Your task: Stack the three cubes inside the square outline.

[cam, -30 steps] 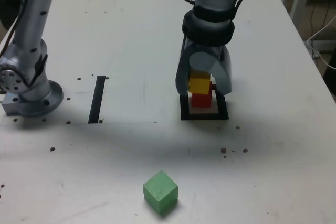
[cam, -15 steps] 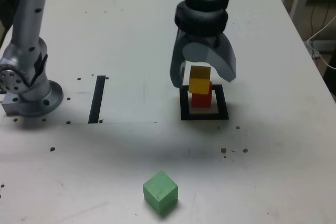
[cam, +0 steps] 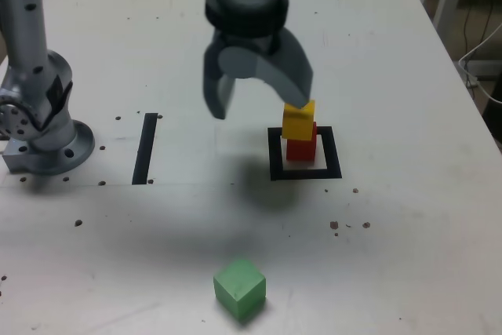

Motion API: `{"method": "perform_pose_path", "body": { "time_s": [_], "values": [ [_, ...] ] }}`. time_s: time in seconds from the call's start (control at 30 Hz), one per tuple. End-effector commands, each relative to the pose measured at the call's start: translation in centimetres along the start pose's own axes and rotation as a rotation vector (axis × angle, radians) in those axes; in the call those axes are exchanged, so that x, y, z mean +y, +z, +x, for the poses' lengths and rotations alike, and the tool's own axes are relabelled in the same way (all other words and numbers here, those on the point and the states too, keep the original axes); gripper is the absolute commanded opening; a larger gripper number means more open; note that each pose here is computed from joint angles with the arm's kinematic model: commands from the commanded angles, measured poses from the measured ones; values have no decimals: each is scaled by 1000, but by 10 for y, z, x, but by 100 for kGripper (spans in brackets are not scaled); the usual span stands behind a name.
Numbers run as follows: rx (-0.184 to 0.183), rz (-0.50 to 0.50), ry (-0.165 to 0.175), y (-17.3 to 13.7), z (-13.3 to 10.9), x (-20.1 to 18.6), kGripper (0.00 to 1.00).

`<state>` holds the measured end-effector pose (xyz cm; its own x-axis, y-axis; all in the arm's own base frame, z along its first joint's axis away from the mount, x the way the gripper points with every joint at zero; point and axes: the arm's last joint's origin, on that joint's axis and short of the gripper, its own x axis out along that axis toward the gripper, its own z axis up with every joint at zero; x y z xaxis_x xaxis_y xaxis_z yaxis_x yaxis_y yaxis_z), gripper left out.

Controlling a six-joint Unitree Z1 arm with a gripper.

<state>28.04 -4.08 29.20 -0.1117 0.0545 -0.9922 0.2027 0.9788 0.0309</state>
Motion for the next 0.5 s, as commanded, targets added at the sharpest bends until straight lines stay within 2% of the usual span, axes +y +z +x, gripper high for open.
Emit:
{"method": "perform_pose_path", "body": {
  "time_s": [0.0, 0.23, 0.47],
  "values": [
    [-11, 29, -2, -6, -4, -10, 99],
    [-6, 149, -5, -16, -4, -46, 99],
    [13, 271, 14, -22, 2, -85, 99]
  ]
}}
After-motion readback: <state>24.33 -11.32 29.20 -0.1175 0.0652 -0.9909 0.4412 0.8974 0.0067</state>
